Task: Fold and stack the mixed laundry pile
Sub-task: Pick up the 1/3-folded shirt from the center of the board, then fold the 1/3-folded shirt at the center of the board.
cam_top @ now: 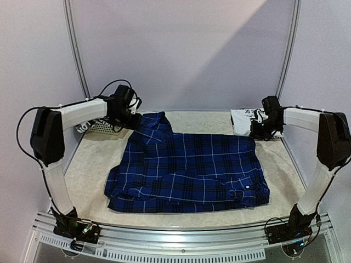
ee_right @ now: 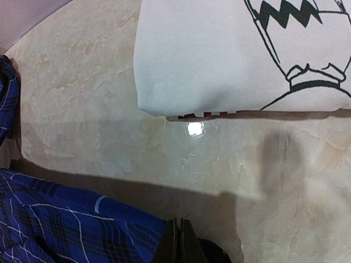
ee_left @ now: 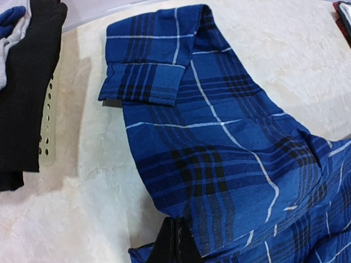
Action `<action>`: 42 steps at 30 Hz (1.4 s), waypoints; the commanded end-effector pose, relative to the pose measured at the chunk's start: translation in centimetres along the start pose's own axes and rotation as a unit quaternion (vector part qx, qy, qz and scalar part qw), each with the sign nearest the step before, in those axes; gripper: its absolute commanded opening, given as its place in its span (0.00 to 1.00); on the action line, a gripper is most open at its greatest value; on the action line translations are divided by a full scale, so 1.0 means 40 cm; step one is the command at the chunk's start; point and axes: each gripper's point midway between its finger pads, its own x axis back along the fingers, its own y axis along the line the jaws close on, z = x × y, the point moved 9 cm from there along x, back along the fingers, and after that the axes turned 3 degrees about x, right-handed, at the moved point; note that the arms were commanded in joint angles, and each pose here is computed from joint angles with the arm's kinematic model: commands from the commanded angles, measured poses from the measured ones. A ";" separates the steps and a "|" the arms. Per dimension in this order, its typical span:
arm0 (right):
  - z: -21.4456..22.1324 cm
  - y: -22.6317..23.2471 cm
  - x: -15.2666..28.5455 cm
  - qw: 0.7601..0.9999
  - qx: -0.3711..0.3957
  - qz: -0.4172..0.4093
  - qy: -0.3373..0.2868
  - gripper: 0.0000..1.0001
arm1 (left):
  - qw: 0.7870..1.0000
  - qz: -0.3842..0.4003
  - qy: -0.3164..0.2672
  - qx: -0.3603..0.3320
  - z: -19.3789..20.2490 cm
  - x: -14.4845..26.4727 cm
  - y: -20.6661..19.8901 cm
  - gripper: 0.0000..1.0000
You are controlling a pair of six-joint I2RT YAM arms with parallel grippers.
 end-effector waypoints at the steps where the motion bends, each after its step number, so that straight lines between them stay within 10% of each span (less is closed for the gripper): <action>1: 0.009 0.002 0.040 1.000 -0.003 -0.015 -0.022 0.00 | 1.000 -0.005 -0.016 -0.011 0.018 0.071 -0.032 0.00; 30: 0.190 -0.034 0.108 0.998 -0.058 -0.012 -0.028 0.11 | 1.000 0.001 0.003 -0.007 0.274 0.193 -0.106 0.00; 42: 0.256 -0.037 0.174 0.995 -0.081 -0.029 -0.058 0.44 | 1.000 0.000 0.022 -0.010 0.342 0.186 -0.114 0.00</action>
